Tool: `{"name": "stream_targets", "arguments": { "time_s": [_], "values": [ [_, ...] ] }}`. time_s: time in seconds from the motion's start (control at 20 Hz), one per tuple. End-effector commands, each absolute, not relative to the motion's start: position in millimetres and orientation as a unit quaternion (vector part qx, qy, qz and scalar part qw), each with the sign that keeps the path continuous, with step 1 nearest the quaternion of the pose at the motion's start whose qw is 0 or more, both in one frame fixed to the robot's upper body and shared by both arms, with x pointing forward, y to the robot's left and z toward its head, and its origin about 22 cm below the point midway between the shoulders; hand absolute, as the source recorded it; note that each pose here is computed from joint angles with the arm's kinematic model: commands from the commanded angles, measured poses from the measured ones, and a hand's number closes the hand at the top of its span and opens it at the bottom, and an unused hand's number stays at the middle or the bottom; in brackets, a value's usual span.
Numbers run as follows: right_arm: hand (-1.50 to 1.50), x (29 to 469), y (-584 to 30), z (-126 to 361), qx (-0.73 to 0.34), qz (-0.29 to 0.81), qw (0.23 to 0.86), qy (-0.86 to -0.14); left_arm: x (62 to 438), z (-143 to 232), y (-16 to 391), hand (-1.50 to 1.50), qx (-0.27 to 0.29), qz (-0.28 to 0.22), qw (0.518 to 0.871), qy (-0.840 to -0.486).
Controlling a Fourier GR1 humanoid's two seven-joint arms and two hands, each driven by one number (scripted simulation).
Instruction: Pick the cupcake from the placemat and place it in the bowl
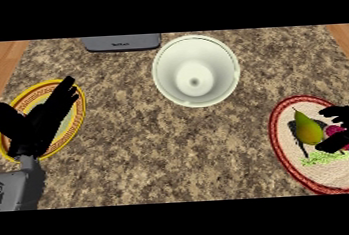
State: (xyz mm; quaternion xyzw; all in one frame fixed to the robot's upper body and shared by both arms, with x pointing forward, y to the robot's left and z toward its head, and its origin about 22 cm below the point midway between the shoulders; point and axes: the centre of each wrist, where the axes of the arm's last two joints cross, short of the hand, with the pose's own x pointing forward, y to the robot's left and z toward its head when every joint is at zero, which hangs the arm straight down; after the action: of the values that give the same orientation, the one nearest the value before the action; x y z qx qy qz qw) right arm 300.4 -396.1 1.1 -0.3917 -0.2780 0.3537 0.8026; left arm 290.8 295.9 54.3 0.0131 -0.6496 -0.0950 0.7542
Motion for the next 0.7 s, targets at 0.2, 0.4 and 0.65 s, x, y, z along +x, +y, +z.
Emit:
{"name": "stream_targets", "arguments": {
  "time_s": [0.2, 0.4, 0.65],
  "values": [
    [1.50, 297, -395, -15, -0.412, 0.358, 0.775, -0.317, 291, 57, 314, 0.00, 0.021, -0.099, 0.749, -0.655],
    [1.50, 311, -391, -13, -0.419, 0.369, 0.763, -0.326, 295, 57, 287, 0.00, 0.009, -0.097, 0.753, -0.651],
    [1.50, 311, -394, -3, -0.428, 0.370, 0.754, -0.335, 273, 76, 275, 0.00, 0.015, -0.092, 0.752, -0.652]
  ]
}}
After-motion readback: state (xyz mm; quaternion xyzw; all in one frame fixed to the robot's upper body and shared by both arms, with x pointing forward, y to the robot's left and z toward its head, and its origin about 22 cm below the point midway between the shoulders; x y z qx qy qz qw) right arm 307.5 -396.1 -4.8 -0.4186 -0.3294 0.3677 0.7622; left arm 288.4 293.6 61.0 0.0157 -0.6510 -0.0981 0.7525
